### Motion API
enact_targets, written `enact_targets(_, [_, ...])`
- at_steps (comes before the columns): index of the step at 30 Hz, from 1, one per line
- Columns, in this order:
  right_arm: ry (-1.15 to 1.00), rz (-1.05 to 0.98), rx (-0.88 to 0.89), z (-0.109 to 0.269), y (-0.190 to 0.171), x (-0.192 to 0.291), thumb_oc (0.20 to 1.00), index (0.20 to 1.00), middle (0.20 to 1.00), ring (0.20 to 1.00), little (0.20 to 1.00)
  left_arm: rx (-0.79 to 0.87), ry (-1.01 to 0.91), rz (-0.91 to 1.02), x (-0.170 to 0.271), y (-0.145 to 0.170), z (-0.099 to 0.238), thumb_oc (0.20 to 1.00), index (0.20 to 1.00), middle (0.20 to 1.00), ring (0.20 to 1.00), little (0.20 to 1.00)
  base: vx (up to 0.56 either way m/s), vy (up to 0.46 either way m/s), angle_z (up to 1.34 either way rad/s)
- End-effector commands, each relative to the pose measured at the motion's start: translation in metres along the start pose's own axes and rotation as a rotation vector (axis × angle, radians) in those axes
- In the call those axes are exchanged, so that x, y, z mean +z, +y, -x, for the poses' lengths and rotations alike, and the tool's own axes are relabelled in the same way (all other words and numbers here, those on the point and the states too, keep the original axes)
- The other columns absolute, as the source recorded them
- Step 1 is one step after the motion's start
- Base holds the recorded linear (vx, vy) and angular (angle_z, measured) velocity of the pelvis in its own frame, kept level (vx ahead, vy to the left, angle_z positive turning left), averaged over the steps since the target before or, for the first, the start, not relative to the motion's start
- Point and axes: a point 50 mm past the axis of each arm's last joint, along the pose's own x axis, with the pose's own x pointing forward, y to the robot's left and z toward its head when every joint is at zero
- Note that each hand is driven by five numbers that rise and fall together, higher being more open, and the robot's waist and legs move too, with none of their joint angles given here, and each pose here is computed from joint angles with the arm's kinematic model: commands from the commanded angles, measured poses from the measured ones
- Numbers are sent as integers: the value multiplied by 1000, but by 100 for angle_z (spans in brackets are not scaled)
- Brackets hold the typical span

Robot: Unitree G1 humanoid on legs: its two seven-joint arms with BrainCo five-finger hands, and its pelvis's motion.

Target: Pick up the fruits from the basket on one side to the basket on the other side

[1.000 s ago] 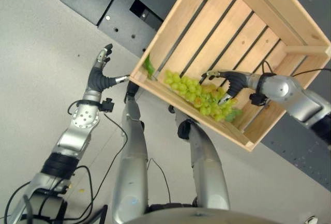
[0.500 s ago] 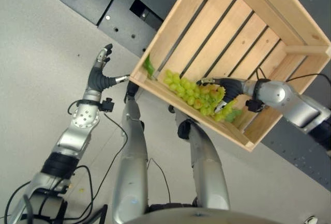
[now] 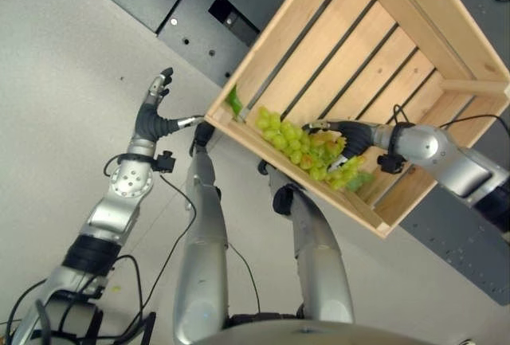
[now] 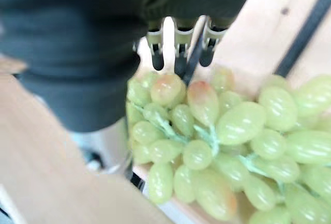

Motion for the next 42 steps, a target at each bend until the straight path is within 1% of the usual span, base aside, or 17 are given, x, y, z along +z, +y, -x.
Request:
enact_targets(1, [-88,2,74,-5,18,15,200,200,200,200,200,9,-113,-25,20,-2,1,1000,1000,1000,1000,1000,11,-29,14])
enact_targets(15, [-131,-16,26,-10,15,22,200,200,200,200,200,30,-115,-5,21,-3,1,1000,1000,1000,1000,1000,21,-42,15])
enact_targets(29, [-147,-54,34,-11,17,23,200,200,200,200,200,31,-115,1,21,-4,2,1000,1000,1000,1000,1000,-4,0,2])
enact_targets(30, [-153,-49,32,-11,16,24,266,266,266,266,266,31,-118,2,21,-3,2,1000,1000,1000,1000,1000,0,0,0])
enact_targets(31, [-156,-51,31,-11,15,25,576,576,576,576,576,31,-118,1,21,-3,2,1000,1000,1000,1000,1000,0,0,0])
enact_targets(32, [-155,-53,27,-10,14,24,1000,1000,1000,1000,1000,31,-119,-1,21,-3,2,1000,1000,1000,1000,1000,0,0,0])
enact_targets(42, [-148,-13,-17,0,1,25,1000,1000,1000,1000,1000,23,-127,-8,23,-1,2,1000,1000,1000,1000,1000,-3,2,0])
